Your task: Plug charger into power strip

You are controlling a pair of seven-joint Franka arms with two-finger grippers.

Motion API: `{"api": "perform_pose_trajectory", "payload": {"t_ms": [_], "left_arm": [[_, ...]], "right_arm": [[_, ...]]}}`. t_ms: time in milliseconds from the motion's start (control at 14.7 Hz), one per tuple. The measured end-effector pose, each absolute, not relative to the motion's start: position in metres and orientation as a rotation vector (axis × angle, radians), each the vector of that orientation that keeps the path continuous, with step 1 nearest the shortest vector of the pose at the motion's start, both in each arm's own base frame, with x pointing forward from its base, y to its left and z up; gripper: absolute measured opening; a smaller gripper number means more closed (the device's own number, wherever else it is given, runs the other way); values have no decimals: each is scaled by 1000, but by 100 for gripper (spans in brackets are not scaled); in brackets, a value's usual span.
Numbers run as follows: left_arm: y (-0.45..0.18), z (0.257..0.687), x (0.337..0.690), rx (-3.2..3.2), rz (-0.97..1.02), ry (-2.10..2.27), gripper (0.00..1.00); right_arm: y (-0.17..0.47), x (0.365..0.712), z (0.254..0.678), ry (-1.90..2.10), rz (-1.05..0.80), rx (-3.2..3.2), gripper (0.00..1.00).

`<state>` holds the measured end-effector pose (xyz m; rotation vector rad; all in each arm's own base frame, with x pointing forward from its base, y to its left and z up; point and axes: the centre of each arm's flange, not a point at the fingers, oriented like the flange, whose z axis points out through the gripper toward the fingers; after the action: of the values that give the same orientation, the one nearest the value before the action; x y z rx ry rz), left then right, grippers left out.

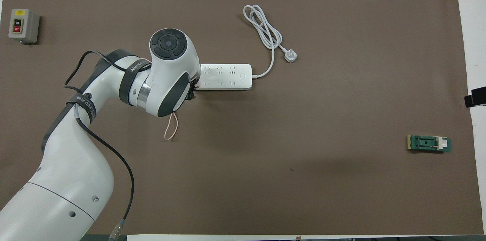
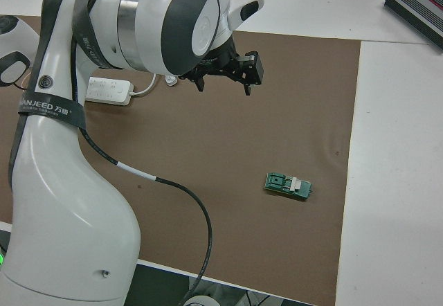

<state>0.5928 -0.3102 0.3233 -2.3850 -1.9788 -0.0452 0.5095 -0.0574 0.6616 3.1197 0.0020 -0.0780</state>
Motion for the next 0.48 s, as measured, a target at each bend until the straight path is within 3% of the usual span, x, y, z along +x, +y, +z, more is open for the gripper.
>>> {"api": "perform_pose_trajectory", "payload": {"t_ms": [272, 475], "left_arm": [[-310, 320, 592, -2389, -45, -1980, 35], [-313, 310, 589, -2403, -39, -1983, 70]], "right_arm": [[-57, 510, 662, 2, -78, 3120, 100], [-57, 510, 662, 2, -78, 3120, 100]]}}
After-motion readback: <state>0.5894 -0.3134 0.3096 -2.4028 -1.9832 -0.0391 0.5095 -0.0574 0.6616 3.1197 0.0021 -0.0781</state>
